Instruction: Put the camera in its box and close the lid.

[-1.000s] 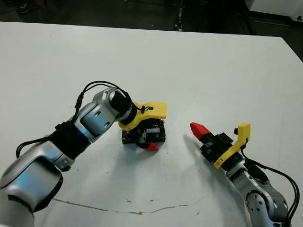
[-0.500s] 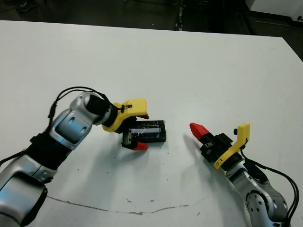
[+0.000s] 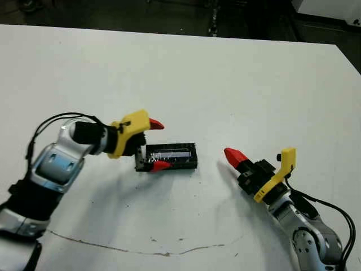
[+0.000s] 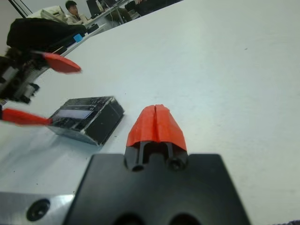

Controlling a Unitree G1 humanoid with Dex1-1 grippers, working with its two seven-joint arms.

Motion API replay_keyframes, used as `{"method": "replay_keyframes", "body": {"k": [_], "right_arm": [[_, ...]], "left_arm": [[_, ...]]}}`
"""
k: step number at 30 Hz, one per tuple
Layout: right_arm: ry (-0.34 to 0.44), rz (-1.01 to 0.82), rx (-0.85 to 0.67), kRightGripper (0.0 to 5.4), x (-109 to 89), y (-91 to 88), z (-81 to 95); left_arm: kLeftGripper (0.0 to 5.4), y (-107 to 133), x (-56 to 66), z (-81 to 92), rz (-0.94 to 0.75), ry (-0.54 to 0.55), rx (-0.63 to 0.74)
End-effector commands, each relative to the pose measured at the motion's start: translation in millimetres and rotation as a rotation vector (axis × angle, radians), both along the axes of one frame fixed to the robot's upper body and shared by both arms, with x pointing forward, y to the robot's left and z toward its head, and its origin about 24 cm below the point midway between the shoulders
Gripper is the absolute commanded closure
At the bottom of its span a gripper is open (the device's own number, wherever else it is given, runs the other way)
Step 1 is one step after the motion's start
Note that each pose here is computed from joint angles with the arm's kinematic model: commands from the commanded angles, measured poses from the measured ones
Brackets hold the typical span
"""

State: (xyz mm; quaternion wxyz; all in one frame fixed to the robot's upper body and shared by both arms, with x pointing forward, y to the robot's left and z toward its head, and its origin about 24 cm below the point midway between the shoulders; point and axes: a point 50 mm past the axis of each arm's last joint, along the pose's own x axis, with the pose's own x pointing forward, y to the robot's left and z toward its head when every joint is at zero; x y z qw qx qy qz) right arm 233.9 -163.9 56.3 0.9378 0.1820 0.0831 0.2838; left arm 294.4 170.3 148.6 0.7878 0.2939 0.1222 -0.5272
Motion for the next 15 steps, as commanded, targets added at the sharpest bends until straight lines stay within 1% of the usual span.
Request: {"method": "replay_keyframes", "body": {"k": [1, 6, 9, 12, 14, 15], "right_arm": [[0.009, 0.004, -0.009, 5.40, 0.3, -4.0, -0.9], [-0.002, 0.018, -0.004, 5.40, 1.8, -4.3, -0.5], [0.002, 0.009, -0.014, 5.40, 1.9, -4.6, 0.6], [0.007, 0.002, -0.018, 5.40, 1.4, -4.6, 0.9], [0.006, 0.004, -0.016, 5.40, 1.4, -4.1, 0.6], [0.006, 0.005, -0.013, 5.40, 1.5, -3.7, 0.5]], "left_arm": [[0.01, 17.4, -7.4, 8.4, 0.040, -0.008, 0.010], [0.01, 35.7, -17.0, 29.3, 0.115, -0.009, -0.054], [0.01, 41.6, -23.5, 37.7, 0.135, -0.026, -0.072], [0.01, 45.4, -27.7, 40.1, 0.146, -0.032, -0.113], [0.01, 46.5, -28.7, 38.6, 0.181, -0.037, -0.197], [0.01, 46.0, -29.2, 37.4, 0.217, -0.047, -0.263]]}}
